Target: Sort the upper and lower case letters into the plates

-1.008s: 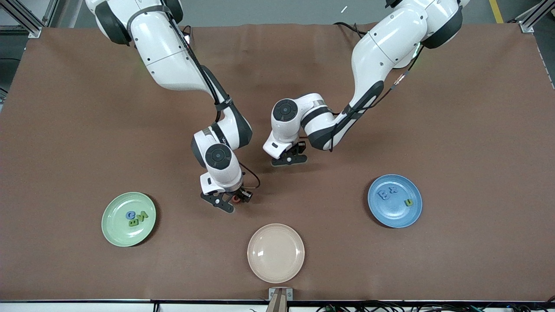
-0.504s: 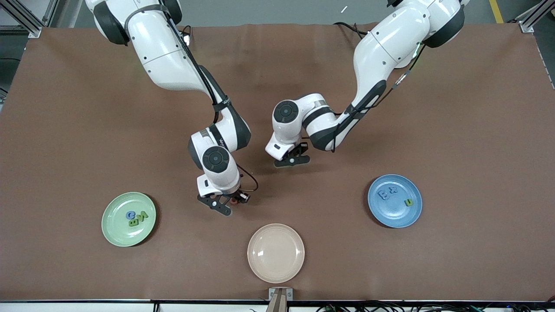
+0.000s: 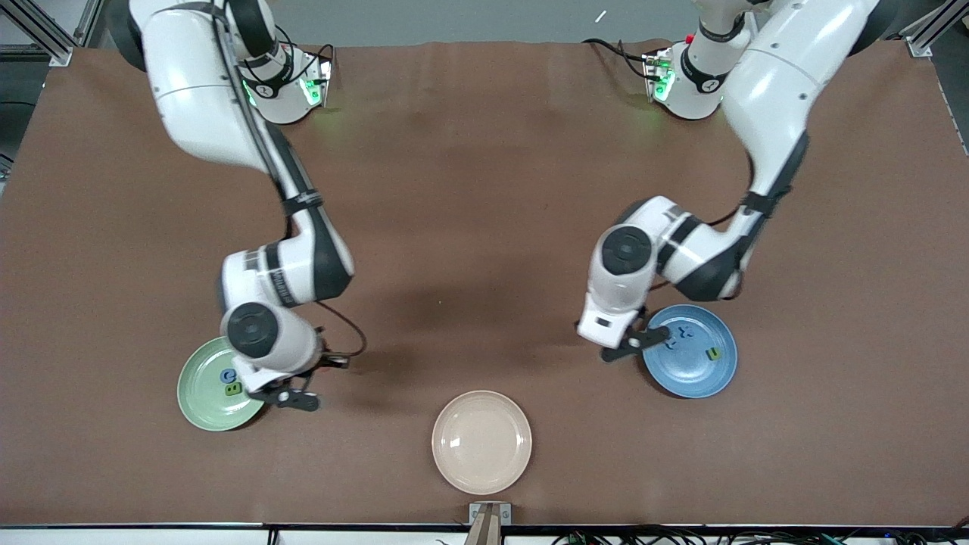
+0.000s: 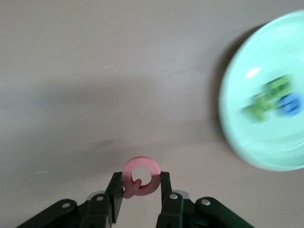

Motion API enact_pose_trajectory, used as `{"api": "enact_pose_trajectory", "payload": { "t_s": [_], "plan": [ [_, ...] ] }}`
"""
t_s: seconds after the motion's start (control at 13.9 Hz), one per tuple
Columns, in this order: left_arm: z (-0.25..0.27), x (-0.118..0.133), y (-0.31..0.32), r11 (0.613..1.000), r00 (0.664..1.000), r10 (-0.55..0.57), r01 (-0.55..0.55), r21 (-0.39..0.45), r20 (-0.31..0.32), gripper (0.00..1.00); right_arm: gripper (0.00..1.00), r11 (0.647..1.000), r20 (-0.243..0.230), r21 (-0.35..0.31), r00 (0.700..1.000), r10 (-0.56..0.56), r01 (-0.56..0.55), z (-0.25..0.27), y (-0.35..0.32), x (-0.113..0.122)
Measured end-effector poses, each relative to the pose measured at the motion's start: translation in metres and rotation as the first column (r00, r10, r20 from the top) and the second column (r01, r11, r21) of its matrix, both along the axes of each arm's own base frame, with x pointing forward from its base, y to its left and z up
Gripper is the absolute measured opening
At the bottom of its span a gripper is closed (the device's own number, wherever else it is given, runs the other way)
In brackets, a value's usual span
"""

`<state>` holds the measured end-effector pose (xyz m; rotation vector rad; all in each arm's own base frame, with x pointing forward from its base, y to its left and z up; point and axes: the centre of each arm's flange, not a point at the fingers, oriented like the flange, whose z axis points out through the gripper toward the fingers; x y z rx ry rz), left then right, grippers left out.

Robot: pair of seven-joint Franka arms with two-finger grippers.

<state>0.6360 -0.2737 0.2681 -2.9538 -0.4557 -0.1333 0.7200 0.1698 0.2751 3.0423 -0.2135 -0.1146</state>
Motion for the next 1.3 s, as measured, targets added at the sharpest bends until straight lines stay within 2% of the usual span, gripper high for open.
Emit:
{"api": "enact_pose_trajectory", "payload": {
  "t_s": [0.22, 0.43, 0.5, 0.65, 0.79, 0.94, 1.15, 1.22, 1.3],
  "plan": [
    [-0.013, 0.010, 0.067, 0.999, 0.996, -0.002, 0.006, 0.052, -0.086, 0.28, 0.36, 0.994, -0.035, 0.022, 0.993, 0.111, -0.111, -0.002, -0.090, 0.013],
    [-0.030, 0.008, 0.102, 0.998, 0.991, 0.033, -0.025, 0.062, -0.126, 0.28, 0.36, 0.982, -0.052, 0.042, 0.981, 0.189, -0.187, -0.007, -0.150, 0.016],
    [-0.033, 0.010, 0.112, 0.998, 0.990, 0.035, -0.027, 0.062, -0.134, 0.28, 0.41, 0.980, -0.055, 0.046, 0.979, 0.196, -0.193, -0.009, -0.159, 0.015],
    [-0.034, 0.014, 0.132, 0.998, 0.989, 0.027, -0.019, 0.059, -0.145, 0.32, 0.60, 0.978, -0.058, 0.050, 0.977, 0.204, -0.201, -0.010, -0.158, 0.015],
    [-0.030, 0.018, 0.142, 0.998, 0.990, 0.027, -0.019, 0.055, -0.140, 0.46, 0.78, 0.976, -0.050, 0.053, 0.975, 0.215, -0.213, -0.008, -0.150, 0.016],
    [-0.016, 0.024, 0.142, 0.999, 0.993, 0.009, -0.004, 0.049, -0.118, 0.67, 0.98, 0.975, -0.014, 0.048, 0.976, 0.218, -0.218, 0.010, -0.148, 0.020],
    [0.038, 0.035, 0.140, 0.996, 0.997, -0.067, 0.069, 0.049, -0.048, 0.94, 1.00, 0.976, 0.064, 0.040, 0.975, 0.212, -0.215, 0.082, -0.152, 0.020],
    [0.064, 0.038, 0.144, 0.995, 0.996, -0.089, 0.090, 0.052, -0.026, 1.00, 1.00, 0.978, 0.087, 0.039, 0.975, 0.203, -0.207, 0.114, -0.158, 0.016],
    [0.094, 0.041, 0.153, 0.993, 0.994, -0.110, 0.110, 0.049, -0.016, 1.00, 1.00, 0.980, 0.103, 0.041, 0.976, 0.191, -0.196, 0.147, -0.166, 0.009]
  ]
}}
